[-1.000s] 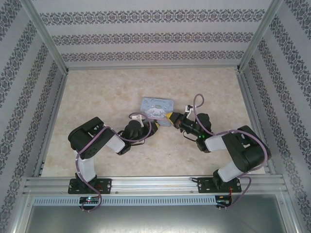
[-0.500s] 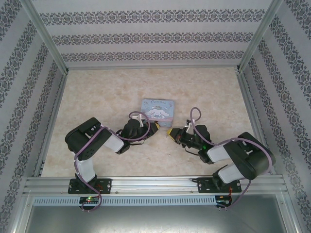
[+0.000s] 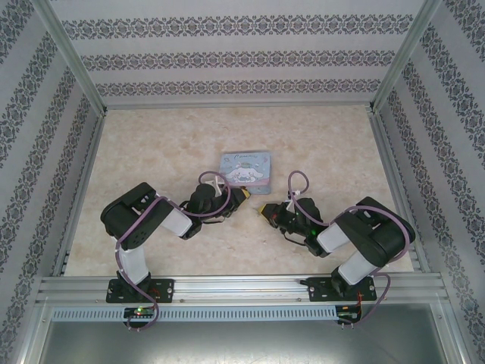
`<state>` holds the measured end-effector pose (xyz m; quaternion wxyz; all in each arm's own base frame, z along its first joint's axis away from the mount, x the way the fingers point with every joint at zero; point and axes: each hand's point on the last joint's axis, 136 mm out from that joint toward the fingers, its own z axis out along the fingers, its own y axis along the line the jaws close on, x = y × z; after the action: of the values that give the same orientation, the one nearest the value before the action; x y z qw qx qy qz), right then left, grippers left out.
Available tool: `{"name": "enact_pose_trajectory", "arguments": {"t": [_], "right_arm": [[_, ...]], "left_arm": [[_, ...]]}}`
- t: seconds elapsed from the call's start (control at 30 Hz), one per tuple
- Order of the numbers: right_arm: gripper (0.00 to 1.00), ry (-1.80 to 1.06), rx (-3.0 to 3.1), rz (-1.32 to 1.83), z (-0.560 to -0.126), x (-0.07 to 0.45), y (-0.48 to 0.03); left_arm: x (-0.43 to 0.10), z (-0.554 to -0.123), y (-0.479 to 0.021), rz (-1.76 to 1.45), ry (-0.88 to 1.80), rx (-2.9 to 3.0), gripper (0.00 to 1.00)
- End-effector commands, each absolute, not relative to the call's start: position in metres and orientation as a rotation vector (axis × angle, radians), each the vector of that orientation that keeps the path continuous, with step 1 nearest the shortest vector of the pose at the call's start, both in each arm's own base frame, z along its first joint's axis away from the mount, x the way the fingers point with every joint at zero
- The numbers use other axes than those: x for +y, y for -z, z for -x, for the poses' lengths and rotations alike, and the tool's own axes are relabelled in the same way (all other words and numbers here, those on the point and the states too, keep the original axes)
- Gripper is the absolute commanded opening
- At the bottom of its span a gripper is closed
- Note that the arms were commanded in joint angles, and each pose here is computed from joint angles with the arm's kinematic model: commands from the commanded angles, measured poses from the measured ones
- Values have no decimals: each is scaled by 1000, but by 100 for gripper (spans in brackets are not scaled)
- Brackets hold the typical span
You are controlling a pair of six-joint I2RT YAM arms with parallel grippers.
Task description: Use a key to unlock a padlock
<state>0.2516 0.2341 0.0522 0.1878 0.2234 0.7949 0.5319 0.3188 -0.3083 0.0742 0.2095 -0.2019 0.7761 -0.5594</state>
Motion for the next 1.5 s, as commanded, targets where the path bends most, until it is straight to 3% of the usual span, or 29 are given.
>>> {"name": "enact_pose_trajectory", "arguments": {"t": [0.0,1.47], "right_arm": [[0,-1499,2158,-635,-265,236,-64],[0,-1531,2057,-721,-297,239,-77]], "left_arm": [[-315,-327,-96,572,1674,2075,0],[-317,-326,-92,559,1649,2103,0]]}}
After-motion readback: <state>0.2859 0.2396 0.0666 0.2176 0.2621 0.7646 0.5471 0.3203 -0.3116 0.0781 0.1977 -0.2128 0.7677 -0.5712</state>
